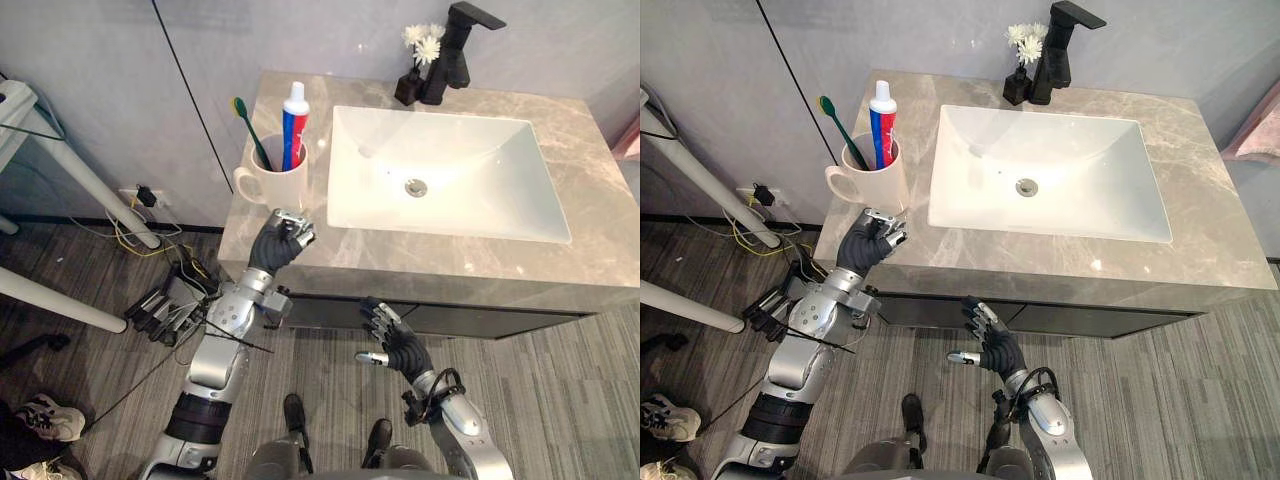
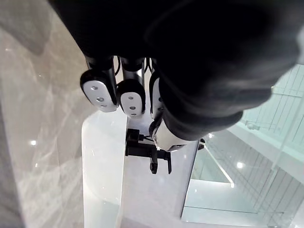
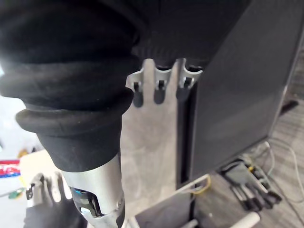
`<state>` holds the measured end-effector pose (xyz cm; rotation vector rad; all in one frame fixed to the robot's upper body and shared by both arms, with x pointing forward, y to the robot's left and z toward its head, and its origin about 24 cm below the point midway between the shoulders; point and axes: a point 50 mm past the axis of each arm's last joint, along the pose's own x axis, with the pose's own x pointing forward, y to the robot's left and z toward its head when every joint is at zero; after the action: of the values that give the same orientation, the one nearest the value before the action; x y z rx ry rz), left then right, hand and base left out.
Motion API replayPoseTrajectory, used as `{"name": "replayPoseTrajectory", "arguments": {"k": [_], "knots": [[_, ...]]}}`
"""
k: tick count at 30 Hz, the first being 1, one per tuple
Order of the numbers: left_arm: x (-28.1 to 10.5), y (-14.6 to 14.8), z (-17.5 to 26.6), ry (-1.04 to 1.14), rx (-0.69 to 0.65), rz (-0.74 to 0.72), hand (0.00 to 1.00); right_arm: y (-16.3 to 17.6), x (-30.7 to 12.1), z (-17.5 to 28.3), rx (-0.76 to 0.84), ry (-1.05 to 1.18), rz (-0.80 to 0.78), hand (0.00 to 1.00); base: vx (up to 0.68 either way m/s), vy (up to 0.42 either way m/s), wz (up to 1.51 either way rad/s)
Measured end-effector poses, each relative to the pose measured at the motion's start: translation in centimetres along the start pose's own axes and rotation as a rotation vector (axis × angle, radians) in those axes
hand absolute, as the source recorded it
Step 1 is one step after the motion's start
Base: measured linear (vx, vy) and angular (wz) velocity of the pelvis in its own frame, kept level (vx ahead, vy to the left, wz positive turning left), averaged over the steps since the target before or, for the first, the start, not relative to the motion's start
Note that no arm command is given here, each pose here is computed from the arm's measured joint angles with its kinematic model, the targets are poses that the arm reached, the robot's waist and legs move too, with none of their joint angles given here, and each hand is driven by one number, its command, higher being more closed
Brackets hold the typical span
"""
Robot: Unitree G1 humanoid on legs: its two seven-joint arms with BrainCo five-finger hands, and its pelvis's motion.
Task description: Organize washtable
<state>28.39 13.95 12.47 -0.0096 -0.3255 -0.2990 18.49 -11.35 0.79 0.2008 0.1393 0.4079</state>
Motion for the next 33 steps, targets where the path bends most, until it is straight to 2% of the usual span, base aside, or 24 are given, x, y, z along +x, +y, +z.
{"name": "replayPoseTrajectory", "arguments": {"k": [13, 25, 33], "knots": [[1.1, 2.0, 1.5, -0.051, 0.078, 0.075, 1.00, 0.0, 0.0, 0.9, -0.012, -0.037, 0.000, 0.00, 0.00, 0.002, -0.01], [2.2, 2.4, 2.1, -0.067, 0.158, 0.113, 1.00, 0.0, 0.0, 0.9, -0.012, -0.036, 0.002, 0.00, 0.00, 0.000, 0.00], [3.5, 2.6, 2.7, -0.083, 0.161, 0.133, 1.00, 0.1, 0.0, 0.9, -0.011, -0.036, 0.001, 0.00, -0.01, 0.009, -0.03]]}}
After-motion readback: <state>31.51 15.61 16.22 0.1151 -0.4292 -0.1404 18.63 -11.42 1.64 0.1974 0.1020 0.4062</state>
